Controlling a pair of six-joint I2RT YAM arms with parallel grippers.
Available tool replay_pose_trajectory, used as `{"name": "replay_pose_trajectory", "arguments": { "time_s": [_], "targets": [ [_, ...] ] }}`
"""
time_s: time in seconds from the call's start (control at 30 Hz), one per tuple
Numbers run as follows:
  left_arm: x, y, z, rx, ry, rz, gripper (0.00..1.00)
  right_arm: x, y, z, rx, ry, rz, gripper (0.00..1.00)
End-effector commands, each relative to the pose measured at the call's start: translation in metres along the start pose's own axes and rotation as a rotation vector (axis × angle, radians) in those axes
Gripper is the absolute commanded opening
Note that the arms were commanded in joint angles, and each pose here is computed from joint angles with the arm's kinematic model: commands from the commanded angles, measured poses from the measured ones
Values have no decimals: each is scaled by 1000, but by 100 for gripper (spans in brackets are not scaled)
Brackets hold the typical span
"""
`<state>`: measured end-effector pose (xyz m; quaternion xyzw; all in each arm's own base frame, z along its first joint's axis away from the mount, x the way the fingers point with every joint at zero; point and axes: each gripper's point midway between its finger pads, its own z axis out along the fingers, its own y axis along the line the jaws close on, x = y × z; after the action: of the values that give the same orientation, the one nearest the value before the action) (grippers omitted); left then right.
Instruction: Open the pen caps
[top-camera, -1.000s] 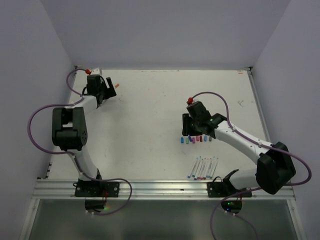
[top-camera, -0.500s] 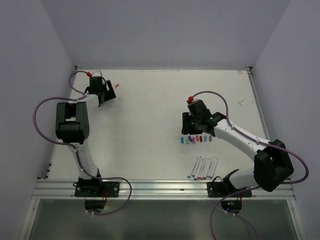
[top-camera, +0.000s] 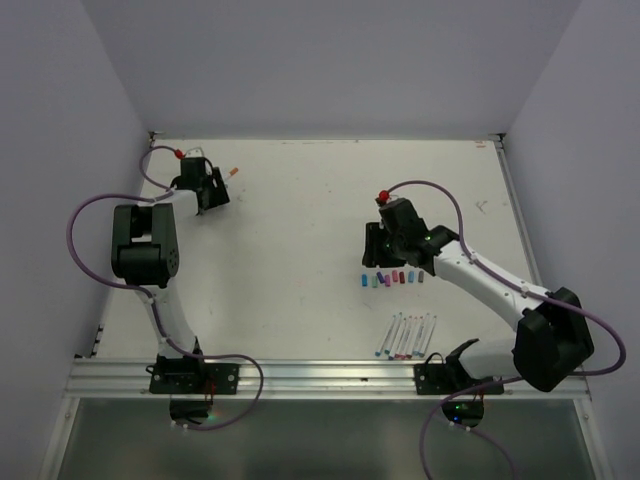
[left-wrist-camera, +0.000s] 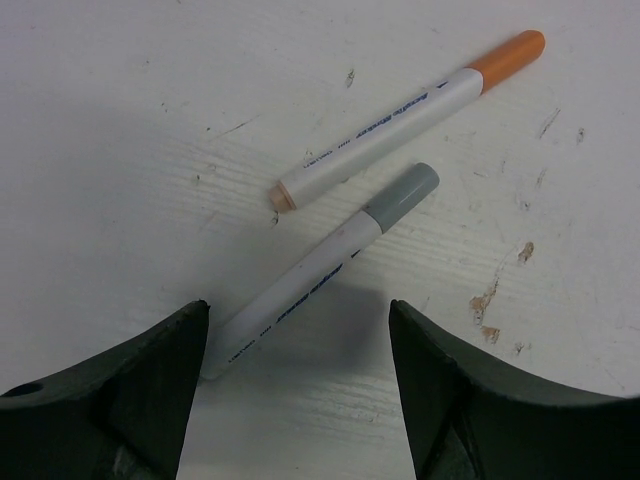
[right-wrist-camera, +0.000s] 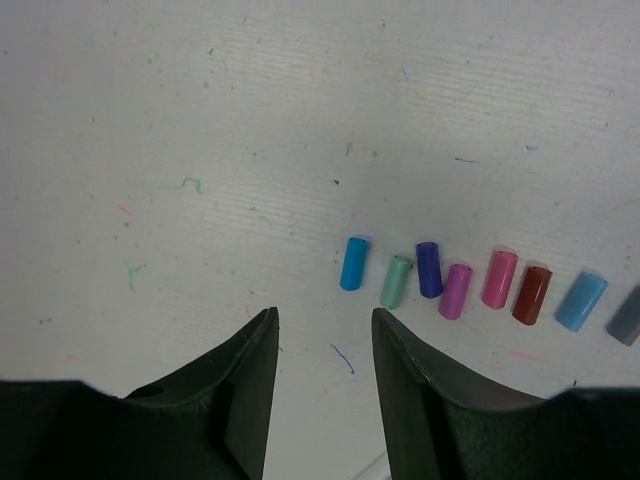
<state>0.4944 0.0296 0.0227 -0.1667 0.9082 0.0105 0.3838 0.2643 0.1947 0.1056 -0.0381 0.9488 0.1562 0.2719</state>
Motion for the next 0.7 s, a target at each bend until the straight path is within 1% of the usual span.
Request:
{"name": "replay_pose_trajectory", "arguments": {
  "time_s": [0.0, 0.13, 0.17, 0.2, 0.23, 0.27, 0.3, 0.4, 0.47, 0.5, 0.67],
  "targets": [
    [24, 17, 3, -57, 90, 33, 74, -16, 8, -17, -38, -62, 8, 46],
    [35, 21, 3, -75, 118, 42, 66, -16, 7, -19, -37, -67, 10, 46],
    [36, 22, 4, -79, 123, 41, 60, -15, 7, -19, -36, -65, 10, 46],
    [41, 24, 3, -88, 139, 47, 46, -14, 7, -21, -39, -65, 12, 46],
    [41, 24, 3, -88, 139, 47, 46, -14, 7, -21, -36, -66, 15, 46],
    [43, 25, 3, -93, 147, 47, 40, -14, 6, -21, -34, -67, 16, 46],
    [47, 28, 3, -103, 161, 47, 32, -14, 6, -23, -33, -72, 18, 46],
    [55, 29, 1, -107, 188, 55, 21, -17, 2, -28, -17, -91, 17, 46],
    [63, 32, -1, -113, 205, 56, 17, -18, 0, -30, -4, -99, 18, 46],
    [65, 31, -3, -106, 210, 63, 13, -17, -1, -32, -1, -96, 18, 46],
    [84, 19, -30, -38, 212, 59, 10, -15, -2, -45, -12, -117, 49, 46]
  ]
}}
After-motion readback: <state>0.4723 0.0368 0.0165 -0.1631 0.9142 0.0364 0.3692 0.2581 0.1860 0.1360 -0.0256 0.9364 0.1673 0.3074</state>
